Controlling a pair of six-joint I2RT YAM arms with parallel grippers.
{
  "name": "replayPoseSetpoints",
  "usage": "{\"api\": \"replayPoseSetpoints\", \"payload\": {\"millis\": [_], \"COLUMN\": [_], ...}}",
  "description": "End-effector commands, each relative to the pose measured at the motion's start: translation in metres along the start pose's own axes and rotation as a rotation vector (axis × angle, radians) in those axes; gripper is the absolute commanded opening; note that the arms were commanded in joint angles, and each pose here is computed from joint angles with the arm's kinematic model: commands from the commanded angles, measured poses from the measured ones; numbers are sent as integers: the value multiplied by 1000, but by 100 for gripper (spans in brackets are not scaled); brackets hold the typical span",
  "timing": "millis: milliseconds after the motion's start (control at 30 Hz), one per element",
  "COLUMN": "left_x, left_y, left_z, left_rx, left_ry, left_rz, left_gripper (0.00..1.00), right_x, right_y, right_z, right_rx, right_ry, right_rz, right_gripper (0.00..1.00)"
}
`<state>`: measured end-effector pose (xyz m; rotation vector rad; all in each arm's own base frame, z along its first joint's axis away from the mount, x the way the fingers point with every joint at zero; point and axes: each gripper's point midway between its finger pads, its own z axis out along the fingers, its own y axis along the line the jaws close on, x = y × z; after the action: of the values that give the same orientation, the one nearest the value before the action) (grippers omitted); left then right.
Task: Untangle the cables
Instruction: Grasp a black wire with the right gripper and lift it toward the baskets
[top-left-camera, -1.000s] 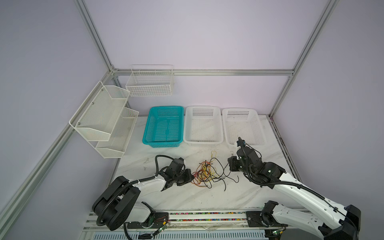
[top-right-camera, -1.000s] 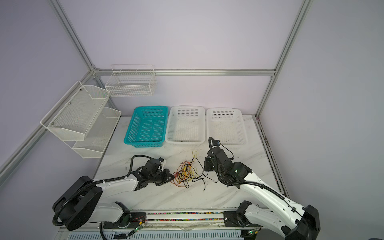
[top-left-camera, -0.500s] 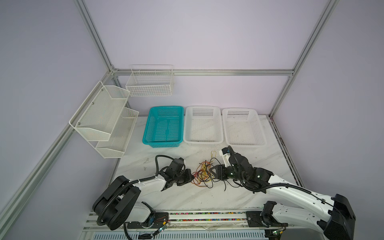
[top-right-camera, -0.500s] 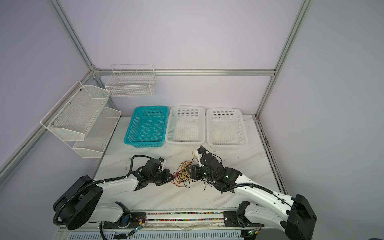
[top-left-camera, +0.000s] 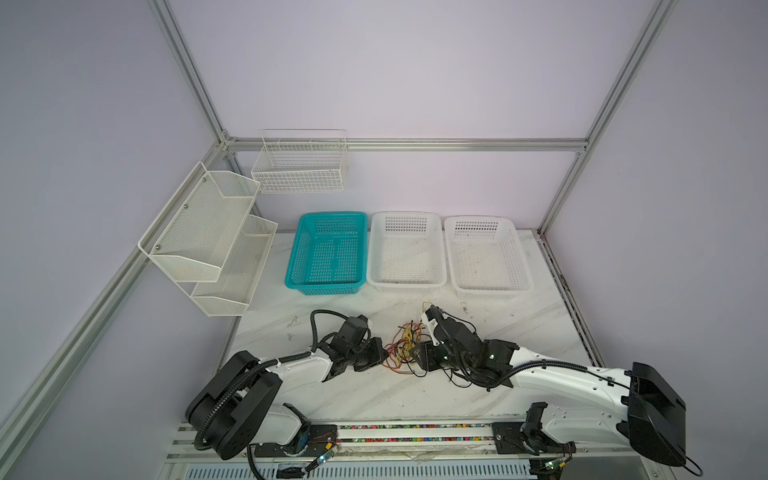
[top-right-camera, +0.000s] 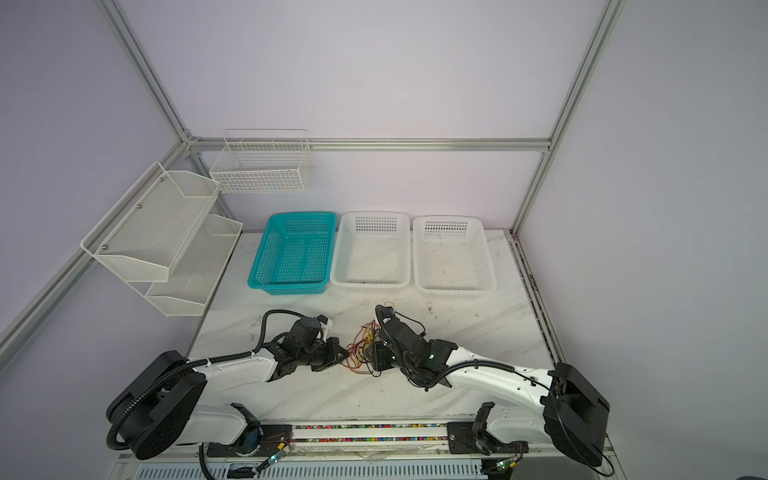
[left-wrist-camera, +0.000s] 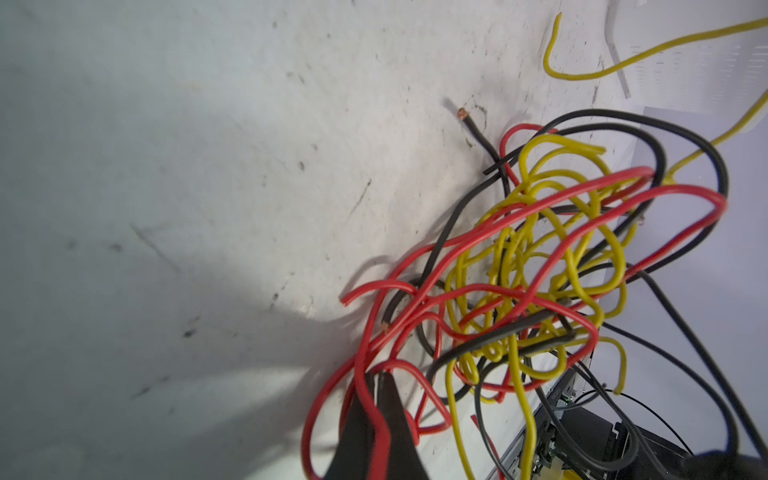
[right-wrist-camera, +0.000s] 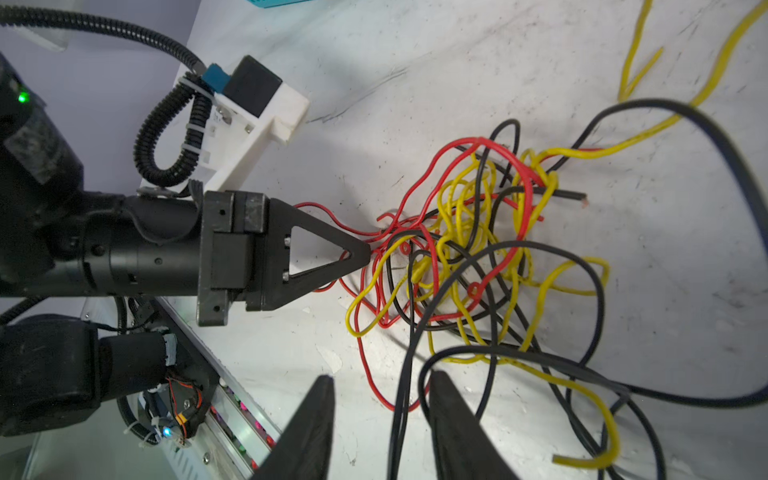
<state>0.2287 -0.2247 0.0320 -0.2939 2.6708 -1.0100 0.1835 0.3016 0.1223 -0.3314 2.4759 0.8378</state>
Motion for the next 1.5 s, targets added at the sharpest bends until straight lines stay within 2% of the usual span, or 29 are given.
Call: {"api": "replayPoseSetpoints", "payload": {"millis": [0, 133, 267, 467, 633, 933, 1200, 1300, 1467], "left_x": [-1, -1, 0, 3, 8, 14, 15, 13, 7], "left_y": [6, 7, 9, 13, 23, 36, 37, 33, 21], "left_z": [2, 3, 4, 6, 11, 19, 20, 18, 12], "left_rx": [-17, -19, -20, -18, -45, -61, -61, -52, -29], "left_ry": [-5, -3, -2, 2, 18, 35, 38, 32, 13], "left_rz": [-15, -15, -18, -26, -35, -51, -51, -49, -38], "left_gripper": [0, 0, 0, 0, 0, 0, 0, 0, 0], "right_x": [0, -9, -27, -52, -102, -185, -233, -248, -271], "right_y": [-1, 4, 13, 22, 41, 86, 112, 105, 95], "right_z": [2, -8, -27, -60, -127, -254, -329, -342, -337], "right_rx": [5, -1, -26, -33, -28, -10, 32, 126, 293], "right_ry": [-14, -47, -116, -211, -395, -634, -781, -851, -895], "right_rz": [4, -3, -2, 8, -17, -103, -168, -181, -191], "right_gripper": [31, 11, 0, 0, 0, 0, 0, 0, 0]}}
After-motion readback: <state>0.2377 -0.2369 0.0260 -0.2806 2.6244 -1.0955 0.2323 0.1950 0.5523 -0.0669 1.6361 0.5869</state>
